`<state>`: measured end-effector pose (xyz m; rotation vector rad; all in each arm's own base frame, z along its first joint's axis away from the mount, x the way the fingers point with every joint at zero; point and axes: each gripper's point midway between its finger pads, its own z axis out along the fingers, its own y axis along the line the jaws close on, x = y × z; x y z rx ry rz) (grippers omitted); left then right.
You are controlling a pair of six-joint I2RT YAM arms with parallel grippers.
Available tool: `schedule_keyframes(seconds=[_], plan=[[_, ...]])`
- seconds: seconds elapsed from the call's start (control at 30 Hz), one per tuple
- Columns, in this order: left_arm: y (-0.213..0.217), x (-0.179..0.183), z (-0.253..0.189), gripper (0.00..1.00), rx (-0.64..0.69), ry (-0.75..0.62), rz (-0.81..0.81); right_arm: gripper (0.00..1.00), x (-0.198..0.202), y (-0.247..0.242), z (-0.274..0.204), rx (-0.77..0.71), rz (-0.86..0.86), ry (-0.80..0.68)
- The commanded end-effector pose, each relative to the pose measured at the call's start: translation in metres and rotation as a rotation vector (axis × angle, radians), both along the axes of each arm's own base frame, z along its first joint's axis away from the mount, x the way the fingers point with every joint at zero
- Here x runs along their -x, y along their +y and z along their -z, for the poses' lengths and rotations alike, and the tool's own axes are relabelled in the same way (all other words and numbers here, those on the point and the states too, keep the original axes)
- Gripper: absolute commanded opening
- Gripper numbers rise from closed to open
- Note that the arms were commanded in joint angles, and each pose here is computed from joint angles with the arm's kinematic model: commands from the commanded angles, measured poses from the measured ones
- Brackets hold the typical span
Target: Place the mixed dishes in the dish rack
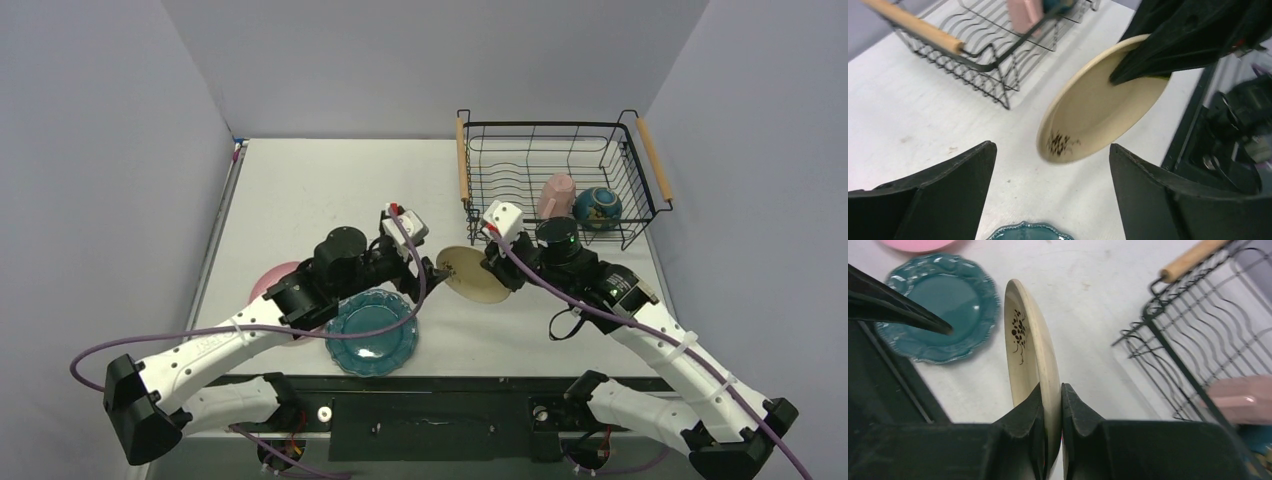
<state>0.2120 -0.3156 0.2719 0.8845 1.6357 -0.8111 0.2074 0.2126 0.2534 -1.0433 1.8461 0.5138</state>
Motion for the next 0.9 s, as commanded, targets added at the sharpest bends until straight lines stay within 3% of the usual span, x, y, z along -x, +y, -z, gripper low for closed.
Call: schedule_keyframes(seconds=[0.0, 0.13, 0.27, 0.43, 0.67, 0.87], plan=[[0.047, -0.040, -0.040, 0.85, 0.091, -0.085, -0.340, 0.00, -0.052, -0.047, -0.069, 0.035, 0.302, -0.279], [0.073, -0.055, -0.046, 0.87, 0.114, -0.091, -0.483, 0.00, -0.080, -0.076, -0.106, 0.118, 0.420, -0.397], [0.075, -0.052, -0.048, 0.87, 0.124, -0.093, -0.476, 0.00, -0.107, -0.100, -0.140, 0.257, 0.457, -0.521], [0.072, -0.047, -0.049, 0.87, 0.119, -0.106, -0.457, 0.00, -0.165, -0.135, -0.133, 0.430, 0.502, -0.504], [0.067, -0.038, -0.049, 0.87, 0.106, -0.128, -0.437, 0.00, -0.211, -0.136, -0.089, 0.713, 0.273, -0.496], [0.064, -0.034, -0.048, 0.87, 0.088, -0.142, -0.430, 0.00, -0.224, -0.124, -0.037, 0.736, 0.051, -0.366]])
